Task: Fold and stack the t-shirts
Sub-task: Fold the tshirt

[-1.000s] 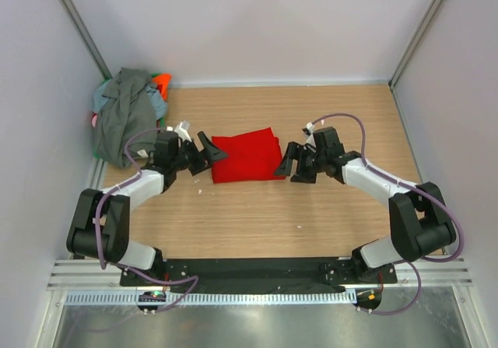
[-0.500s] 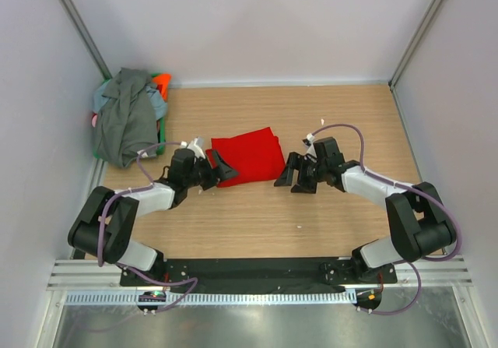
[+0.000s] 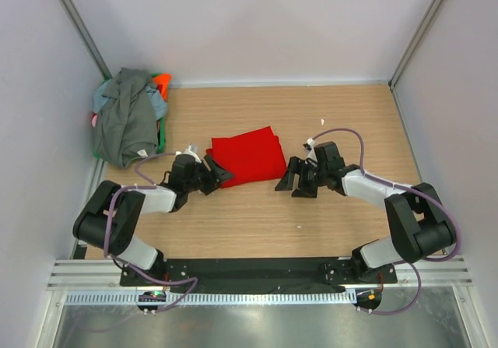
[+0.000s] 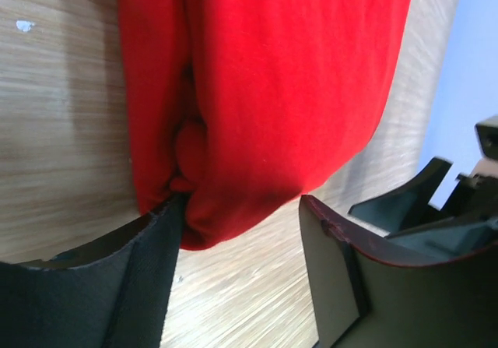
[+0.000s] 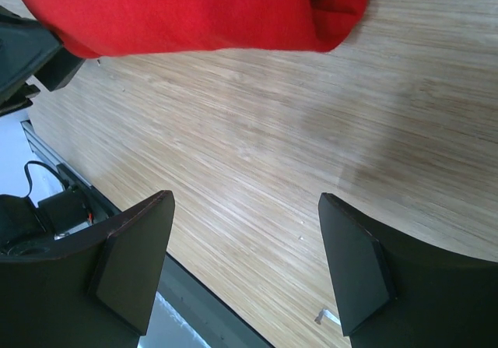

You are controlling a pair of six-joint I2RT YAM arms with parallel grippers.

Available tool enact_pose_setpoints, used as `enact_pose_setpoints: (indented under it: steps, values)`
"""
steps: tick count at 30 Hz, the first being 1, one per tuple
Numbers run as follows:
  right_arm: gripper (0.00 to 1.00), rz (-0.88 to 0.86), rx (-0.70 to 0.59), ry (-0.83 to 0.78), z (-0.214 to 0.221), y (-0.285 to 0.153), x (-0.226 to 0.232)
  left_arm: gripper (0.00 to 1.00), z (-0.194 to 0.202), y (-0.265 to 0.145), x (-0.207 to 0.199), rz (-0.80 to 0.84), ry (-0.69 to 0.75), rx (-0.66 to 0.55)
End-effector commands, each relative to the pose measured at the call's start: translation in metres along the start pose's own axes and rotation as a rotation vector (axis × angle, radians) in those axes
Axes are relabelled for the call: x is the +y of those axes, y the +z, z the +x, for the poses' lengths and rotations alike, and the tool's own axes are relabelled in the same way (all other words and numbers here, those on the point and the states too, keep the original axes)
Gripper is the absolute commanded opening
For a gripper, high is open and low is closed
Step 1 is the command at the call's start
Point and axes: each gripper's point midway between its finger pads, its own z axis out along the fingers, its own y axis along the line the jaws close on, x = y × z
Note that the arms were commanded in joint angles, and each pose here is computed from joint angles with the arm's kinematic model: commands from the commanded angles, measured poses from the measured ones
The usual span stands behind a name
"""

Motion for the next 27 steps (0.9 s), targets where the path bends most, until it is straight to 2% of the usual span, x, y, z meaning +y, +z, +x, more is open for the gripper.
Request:
enact_pose_setpoints:
  steps: [1, 4, 5, 9, 10, 12, 16, 18, 24, 25, 27]
  values:
    - [0.81, -0.039, -0.037, -0.039, -0.005, -0.006, 0.010, 0.62, 0.017, 0.009, 0.038, -0.143, -0.096, 0.041]
    - [0.81, -0.033, -0.039, -0.046, -0.004, -0.008, 0.010, 0.60, 0.018, 0.010, 0.045, -0.196, -0.116, 0.060]
    - [0.81, -0.030, -0.042, -0.052, -0.006, -0.009, 0.010, 0.61, 0.024, 0.005, 0.059, -0.279, -0.130, 0.079]
    - [0.81, -0.006, -0.049, -0.068, -0.008, -0.014, 0.010, 0.64, 0.017, -0.011, 0.063, -0.393, -0.098, 0.082]
    - [0.80, -0.002, -0.056, -0.072, -0.009, -0.015, 0.010, 0.66, 0.023, -0.024, 0.074, -0.469, -0.095, 0.110]
    - [0.81, 0.004, -0.061, -0.077, -0.011, -0.017, 0.011, 0.69, 0.005, -0.033, 0.066, -0.505, -0.032, 0.070]
    - [0.81, 0.006, -0.077, -0.088, -0.016, -0.023, 0.016, 0.74, -0.007, -0.072, 0.069, -0.664, 0.065, 0.092]
    - [0.81, 0.005, -0.085, -0.094, -0.018, -0.027, 0.019, 0.78, -0.026, -0.085, 0.054, -0.671, 0.117, 0.041]
    - [0.82, -0.017, -0.105, -0.098, -0.026, -0.033, 0.031, 0.81, -0.053, -0.124, 0.023, -0.682, 0.213, -0.023]
    - [0.81, -0.024, -0.104, -0.095, -0.026, -0.032, 0.032, 0.79, -0.058, -0.135, 0.018, -0.677, 0.225, -0.050]
    - [0.74, -0.072, -0.100, -0.089, -0.027, -0.030, 0.042, 0.73, -0.065, -0.136, 0.001, -0.601, 0.240, -0.091]
